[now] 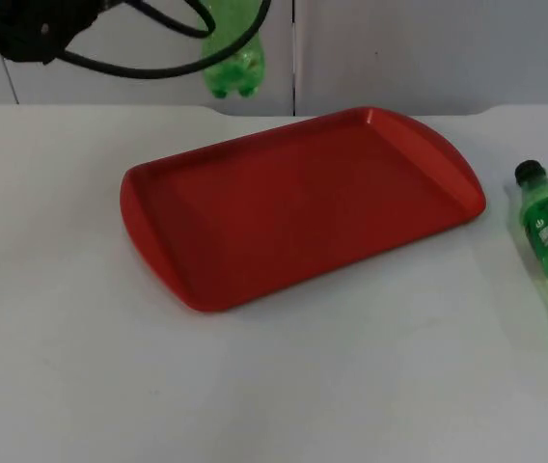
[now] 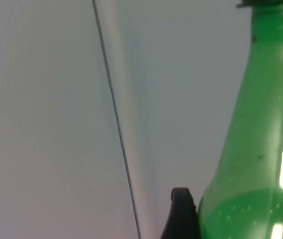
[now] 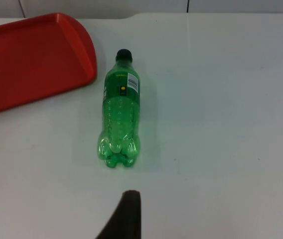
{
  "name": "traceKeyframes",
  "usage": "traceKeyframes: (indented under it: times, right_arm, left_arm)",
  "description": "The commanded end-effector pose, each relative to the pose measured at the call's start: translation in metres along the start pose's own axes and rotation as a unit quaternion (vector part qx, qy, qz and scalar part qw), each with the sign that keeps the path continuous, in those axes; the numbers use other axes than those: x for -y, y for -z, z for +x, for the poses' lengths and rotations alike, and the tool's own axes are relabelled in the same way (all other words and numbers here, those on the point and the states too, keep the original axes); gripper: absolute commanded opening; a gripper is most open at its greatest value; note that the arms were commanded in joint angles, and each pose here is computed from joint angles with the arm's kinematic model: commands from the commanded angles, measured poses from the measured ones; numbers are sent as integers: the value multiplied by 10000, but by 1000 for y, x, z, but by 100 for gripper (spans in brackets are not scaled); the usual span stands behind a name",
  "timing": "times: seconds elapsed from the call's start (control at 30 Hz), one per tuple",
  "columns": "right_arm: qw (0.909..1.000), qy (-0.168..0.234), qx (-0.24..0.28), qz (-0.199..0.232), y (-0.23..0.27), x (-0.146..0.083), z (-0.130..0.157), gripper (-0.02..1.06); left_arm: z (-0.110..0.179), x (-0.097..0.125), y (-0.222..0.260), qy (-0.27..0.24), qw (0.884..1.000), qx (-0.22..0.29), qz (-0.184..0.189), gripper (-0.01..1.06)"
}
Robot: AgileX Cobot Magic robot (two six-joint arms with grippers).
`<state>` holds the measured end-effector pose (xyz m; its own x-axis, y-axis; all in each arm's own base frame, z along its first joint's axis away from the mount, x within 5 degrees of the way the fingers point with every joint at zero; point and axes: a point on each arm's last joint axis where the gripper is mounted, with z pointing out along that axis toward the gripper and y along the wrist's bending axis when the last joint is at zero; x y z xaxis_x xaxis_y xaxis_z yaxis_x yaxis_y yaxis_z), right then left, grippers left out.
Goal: Place the bottle upright on the tray.
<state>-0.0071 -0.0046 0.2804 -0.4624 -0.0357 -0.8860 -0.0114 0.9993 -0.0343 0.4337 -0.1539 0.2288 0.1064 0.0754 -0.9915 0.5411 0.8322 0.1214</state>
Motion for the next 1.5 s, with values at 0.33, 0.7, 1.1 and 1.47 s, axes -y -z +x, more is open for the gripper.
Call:
traceKeyframes:
  times: [0.33,0.7,1.1,1.47]
  right_arm:
    - [10000,-28,32,-2,0,-1,0,88]
    - [10000,-28,32,-2,0,-1,0,88]
    - [10000,-28,32,-2,0,-1,0,88]
    - [10000,-28,32,-2,0,-1,0,88]
  left_arm:
    - [35,-13,-1,241,9996,165,-64,0]
    - [94,-16,-6,145,9996,-167,-174,0]
    - [128,-12,-4,279,9991,-293,-145,0]
    - [130,-3,-4,7,9985,-445,330,42]
